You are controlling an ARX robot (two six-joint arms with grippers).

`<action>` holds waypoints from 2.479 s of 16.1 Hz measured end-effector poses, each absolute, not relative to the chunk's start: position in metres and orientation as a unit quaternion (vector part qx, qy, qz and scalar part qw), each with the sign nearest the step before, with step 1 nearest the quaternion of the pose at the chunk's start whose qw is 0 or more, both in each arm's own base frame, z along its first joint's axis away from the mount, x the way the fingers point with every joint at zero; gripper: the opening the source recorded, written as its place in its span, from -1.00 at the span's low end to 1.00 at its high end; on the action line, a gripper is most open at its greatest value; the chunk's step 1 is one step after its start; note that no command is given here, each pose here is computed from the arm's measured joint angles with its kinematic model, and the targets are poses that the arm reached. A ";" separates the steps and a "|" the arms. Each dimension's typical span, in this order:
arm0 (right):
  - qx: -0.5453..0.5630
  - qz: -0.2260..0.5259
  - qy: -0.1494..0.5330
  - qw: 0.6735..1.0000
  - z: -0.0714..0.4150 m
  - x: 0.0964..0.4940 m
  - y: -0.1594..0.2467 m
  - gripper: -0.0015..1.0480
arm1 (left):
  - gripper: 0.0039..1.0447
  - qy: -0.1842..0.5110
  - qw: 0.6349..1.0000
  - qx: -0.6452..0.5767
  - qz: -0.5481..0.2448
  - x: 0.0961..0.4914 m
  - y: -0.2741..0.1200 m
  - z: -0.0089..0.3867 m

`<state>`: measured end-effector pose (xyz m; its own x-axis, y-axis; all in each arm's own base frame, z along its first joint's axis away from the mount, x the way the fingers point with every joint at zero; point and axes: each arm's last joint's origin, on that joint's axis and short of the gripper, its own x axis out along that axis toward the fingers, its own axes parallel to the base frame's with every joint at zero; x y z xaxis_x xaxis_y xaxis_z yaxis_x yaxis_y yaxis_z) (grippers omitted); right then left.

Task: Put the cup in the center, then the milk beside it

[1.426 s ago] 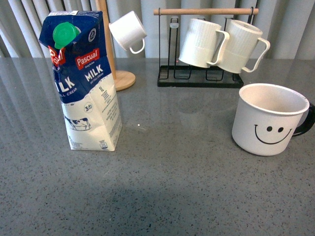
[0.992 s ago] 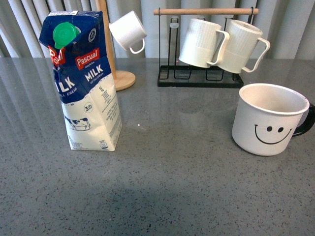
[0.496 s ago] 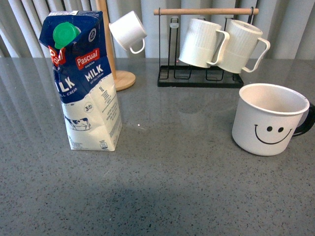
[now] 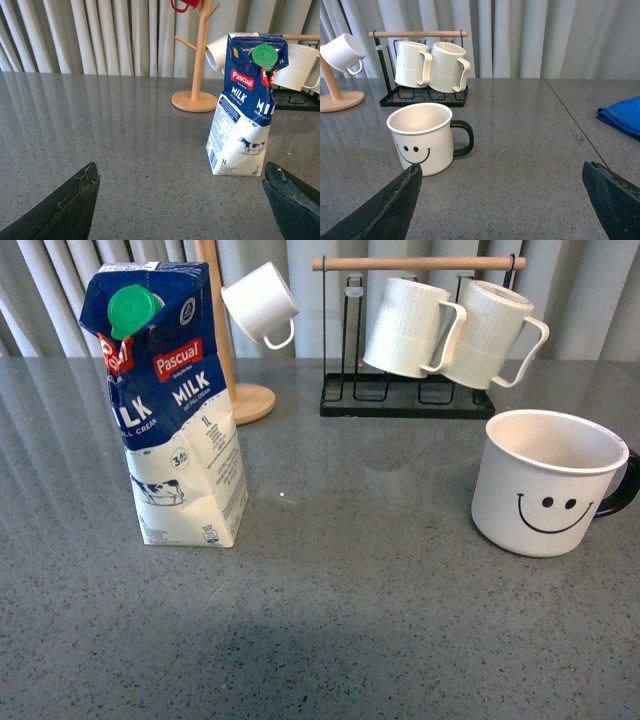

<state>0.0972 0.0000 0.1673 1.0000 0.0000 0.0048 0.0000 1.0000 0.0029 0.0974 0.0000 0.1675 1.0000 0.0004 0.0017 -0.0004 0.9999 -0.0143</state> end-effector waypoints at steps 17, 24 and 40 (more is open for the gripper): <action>-0.024 0.125 0.216 0.968 0.256 0.335 0.013 0.87 | 0.88 -0.001 1.000 -0.007 0.000 0.097 0.000 0.167; -0.092 0.184 0.357 0.911 0.207 0.379 0.032 0.87 | 0.88 0.000 1.000 -0.007 0.000 0.097 0.000 0.167; -0.071 0.196 0.378 0.902 0.201 0.387 0.028 -0.87 | 0.88 -0.001 1.000 -0.007 0.000 0.097 0.000 0.167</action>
